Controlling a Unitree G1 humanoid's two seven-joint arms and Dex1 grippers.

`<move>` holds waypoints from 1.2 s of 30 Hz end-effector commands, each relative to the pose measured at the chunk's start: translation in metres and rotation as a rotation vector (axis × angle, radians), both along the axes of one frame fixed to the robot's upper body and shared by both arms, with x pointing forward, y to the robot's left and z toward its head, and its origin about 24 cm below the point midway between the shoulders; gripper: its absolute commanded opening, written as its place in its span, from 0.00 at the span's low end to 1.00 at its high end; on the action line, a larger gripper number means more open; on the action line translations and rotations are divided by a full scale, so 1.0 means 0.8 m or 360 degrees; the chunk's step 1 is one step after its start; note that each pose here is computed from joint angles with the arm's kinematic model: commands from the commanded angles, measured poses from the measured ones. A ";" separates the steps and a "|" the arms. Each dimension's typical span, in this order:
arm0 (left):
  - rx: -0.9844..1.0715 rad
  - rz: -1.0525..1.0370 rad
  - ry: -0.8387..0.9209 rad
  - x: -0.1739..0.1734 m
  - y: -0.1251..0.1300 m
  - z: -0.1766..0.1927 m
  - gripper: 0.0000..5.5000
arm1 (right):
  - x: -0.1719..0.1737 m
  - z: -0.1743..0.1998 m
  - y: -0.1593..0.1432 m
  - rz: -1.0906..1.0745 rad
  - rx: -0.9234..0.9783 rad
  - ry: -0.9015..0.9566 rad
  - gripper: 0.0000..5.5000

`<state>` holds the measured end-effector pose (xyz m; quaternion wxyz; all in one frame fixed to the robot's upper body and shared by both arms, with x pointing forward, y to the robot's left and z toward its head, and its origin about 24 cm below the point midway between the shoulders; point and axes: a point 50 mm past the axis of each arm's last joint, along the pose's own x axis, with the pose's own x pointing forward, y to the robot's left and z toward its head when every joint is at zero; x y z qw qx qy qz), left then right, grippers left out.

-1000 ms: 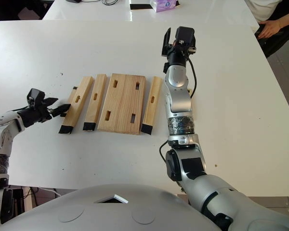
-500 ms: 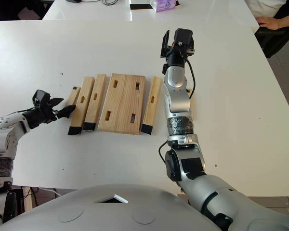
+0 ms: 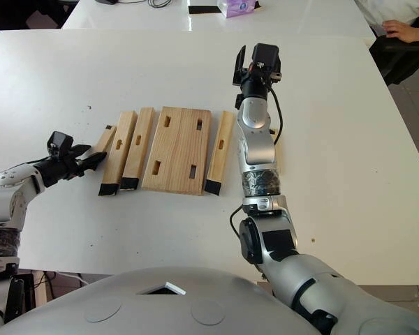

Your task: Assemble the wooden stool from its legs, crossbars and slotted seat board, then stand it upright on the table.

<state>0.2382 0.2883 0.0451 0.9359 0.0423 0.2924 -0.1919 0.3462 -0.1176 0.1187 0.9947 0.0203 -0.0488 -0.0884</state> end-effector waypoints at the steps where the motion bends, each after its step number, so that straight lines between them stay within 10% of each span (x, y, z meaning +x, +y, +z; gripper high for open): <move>1: 0.0010 0.0063 0.0221 -0.019 -0.002 -0.023 0.37 | -0.005 -0.003 -0.005 -0.0050 0.0010 -0.0004 0.66; 12: 0.0065 0.0034 0.0251 -0.021 0.001 -0.013 0.24 | -0.009 -0.004 -0.008 -0.0088 0.0040 -0.0001 0.66; 16: -0.0095 0.0195 -0.0125 0.022 0.008 0.029 0.24 | 0.000 0.002 -0.015 -0.0012 0.0091 0.0006 0.66; 24: -0.0930 -0.0025 -0.1033 0.080 -0.061 0.168 0.24 | 0.025 0.068 -0.005 0.0732 -0.0066 -0.0221 0.66; 36: -0.1291 -0.0658 -0.1050 0.026 -0.148 0.162 0.24 | -0.058 0.141 0.006 0.2237 0.0404 -0.0207 0.66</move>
